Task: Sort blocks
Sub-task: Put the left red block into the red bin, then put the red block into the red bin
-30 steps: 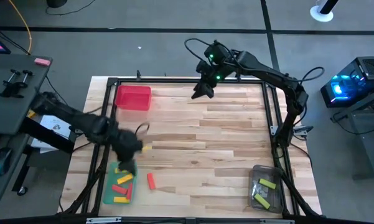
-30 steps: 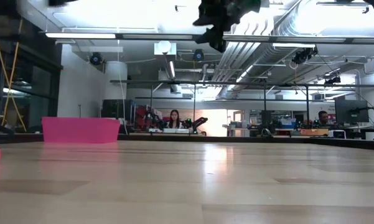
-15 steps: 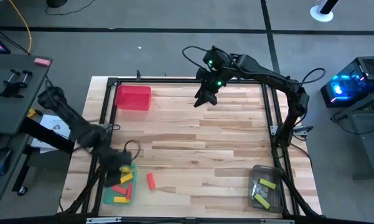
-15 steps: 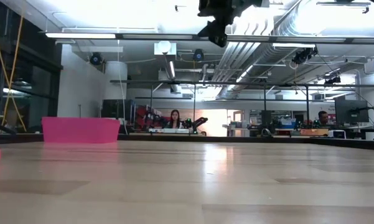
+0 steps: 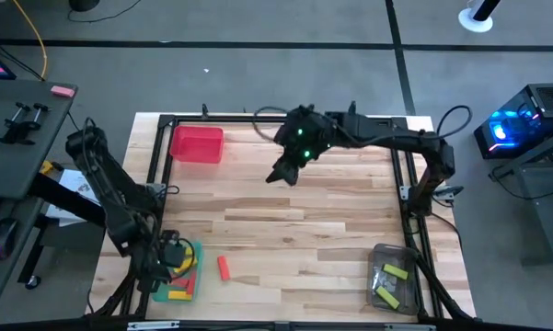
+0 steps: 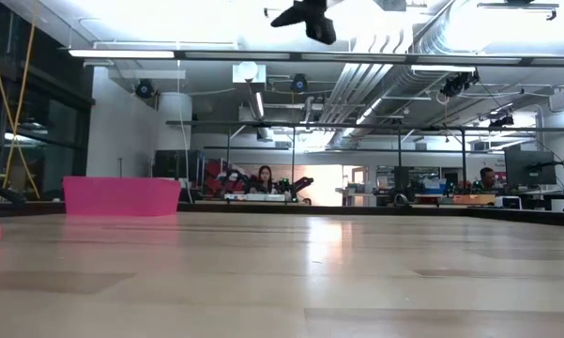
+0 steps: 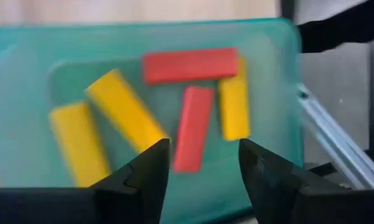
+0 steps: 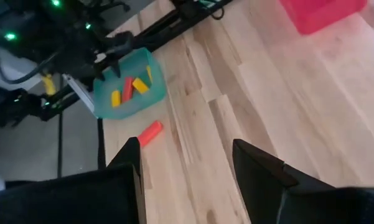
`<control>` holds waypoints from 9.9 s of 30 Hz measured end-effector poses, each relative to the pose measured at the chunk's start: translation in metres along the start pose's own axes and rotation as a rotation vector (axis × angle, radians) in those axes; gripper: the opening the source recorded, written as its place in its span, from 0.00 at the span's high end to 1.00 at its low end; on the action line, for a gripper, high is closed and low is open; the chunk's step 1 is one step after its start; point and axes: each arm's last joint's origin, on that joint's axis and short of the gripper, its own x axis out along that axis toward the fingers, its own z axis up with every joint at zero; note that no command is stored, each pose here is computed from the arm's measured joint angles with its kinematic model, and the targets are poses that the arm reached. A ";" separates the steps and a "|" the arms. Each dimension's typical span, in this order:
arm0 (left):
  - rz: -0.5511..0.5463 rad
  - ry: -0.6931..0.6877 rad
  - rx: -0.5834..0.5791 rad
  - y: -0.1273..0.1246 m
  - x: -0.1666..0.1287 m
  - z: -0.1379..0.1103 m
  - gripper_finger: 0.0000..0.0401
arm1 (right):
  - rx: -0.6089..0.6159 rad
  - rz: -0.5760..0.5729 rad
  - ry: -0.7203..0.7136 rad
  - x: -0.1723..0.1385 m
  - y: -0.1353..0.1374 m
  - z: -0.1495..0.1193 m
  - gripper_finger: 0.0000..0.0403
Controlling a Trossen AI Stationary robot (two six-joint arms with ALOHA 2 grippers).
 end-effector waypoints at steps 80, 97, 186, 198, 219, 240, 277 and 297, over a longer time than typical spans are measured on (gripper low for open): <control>0.642 0.033 -0.619 0.360 -0.124 0.024 0.69 | -0.021 -0.062 -0.255 0.006 0.033 0.006 0.65; 0.202 -0.487 -0.518 0.248 -0.136 0.090 0.49 | -0.133 -0.069 -0.173 -0.003 0.033 -0.002 0.65; 0.958 -0.174 -0.461 0.300 -0.145 0.025 0.62 | -0.097 -0.148 -0.100 -0.012 0.028 -0.011 0.65; 0.388 -0.521 -0.658 0.255 -0.156 0.056 0.38 | -0.128 -0.150 -0.097 -0.012 0.028 -0.011 0.65; 0.231 -0.093 -0.879 -0.009 -0.022 0.031 0.44 | -0.198 -0.164 -0.064 -0.012 0.027 -0.014 0.65; 0.334 0.013 -1.134 -0.031 0.065 0.038 0.44 | -0.172 -0.178 -0.080 -0.012 0.027 -0.013 0.65; 0.357 0.004 -1.061 -0.031 0.085 0.041 0.44 | -0.181 -0.176 -0.087 -0.012 0.027 -0.012 0.65; 0.421 0.105 -0.999 -0.027 0.087 0.035 0.47 | -0.181 -0.176 -0.087 -0.012 0.027 -0.012 0.65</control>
